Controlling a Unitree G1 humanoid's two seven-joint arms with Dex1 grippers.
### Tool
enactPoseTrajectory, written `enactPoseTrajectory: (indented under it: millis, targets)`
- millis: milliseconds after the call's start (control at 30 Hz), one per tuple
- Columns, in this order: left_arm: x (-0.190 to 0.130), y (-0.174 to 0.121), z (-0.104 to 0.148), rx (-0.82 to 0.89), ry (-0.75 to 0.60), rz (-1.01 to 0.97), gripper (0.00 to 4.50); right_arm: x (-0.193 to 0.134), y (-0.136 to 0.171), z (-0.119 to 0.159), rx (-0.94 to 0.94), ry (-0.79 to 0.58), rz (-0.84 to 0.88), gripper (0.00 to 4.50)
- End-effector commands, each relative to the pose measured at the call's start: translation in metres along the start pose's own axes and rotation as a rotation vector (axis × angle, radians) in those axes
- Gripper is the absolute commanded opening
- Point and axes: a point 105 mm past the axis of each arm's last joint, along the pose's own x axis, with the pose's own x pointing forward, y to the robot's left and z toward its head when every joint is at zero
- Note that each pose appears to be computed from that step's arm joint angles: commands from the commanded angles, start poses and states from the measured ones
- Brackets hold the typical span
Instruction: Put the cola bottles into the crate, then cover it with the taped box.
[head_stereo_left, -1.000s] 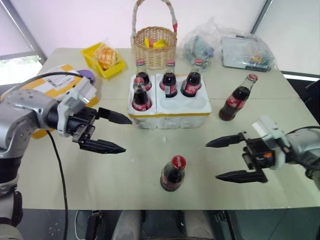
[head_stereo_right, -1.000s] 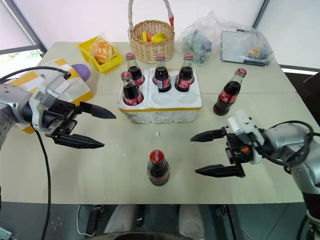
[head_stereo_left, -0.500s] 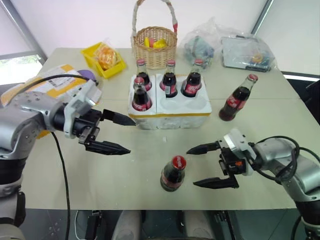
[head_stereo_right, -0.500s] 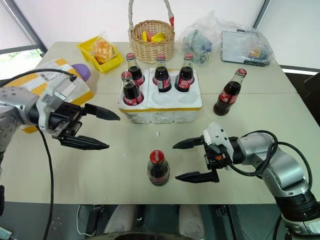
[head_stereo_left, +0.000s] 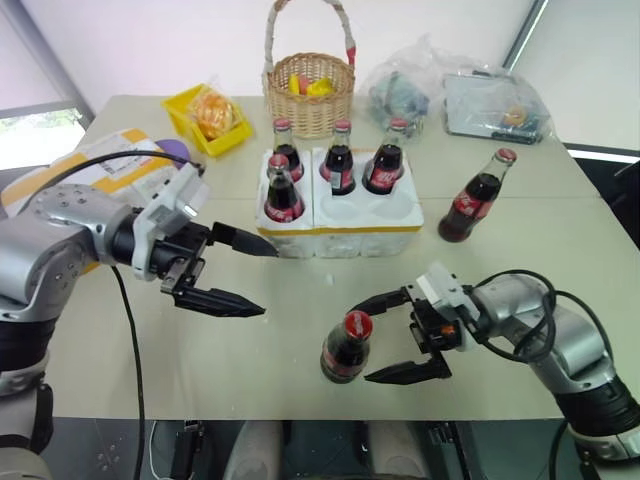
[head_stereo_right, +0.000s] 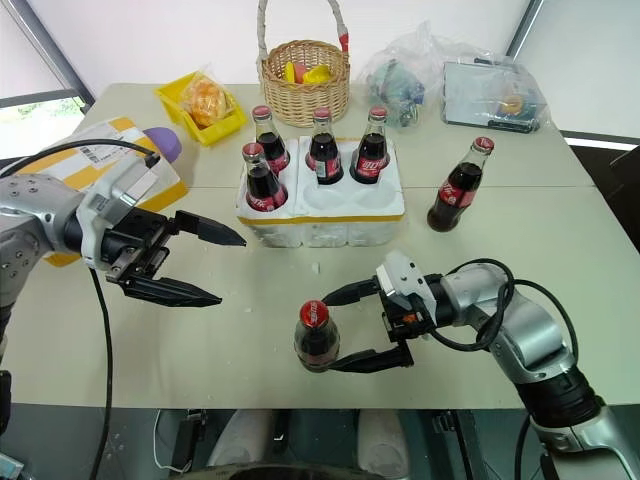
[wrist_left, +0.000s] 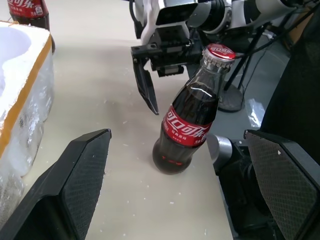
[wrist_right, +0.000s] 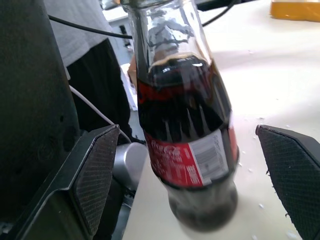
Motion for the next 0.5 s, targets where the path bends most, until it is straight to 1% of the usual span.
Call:
enactPoseTrajectory:
  millis: [33, 267, 467, 500]
  targets:
    - [-0.004, -0.003, 0.008, 0.05, 0.009, 0.013, 4.44, 0.004, 0.0, 0.004, -0.027, -0.012, 0.02, 4.5]
    - [-0.005, -0.003, 0.009, 0.048, 0.008, 0.023, 4.44, 0.012, -0.005, -0.002, -0.014, -0.02, 0.029, 4.5]
    - [-0.007, -0.002, 0.011, 0.051, 0.009, 0.037, 4.44, 0.025, -0.007, -0.006, -0.004, -0.038, 0.055, 4.5]
    - [-0.007, -0.002, 0.012, 0.054, 0.008, 0.041, 4.48, 0.026, -0.007, -0.008, -0.001, -0.04, 0.057, 4.24]
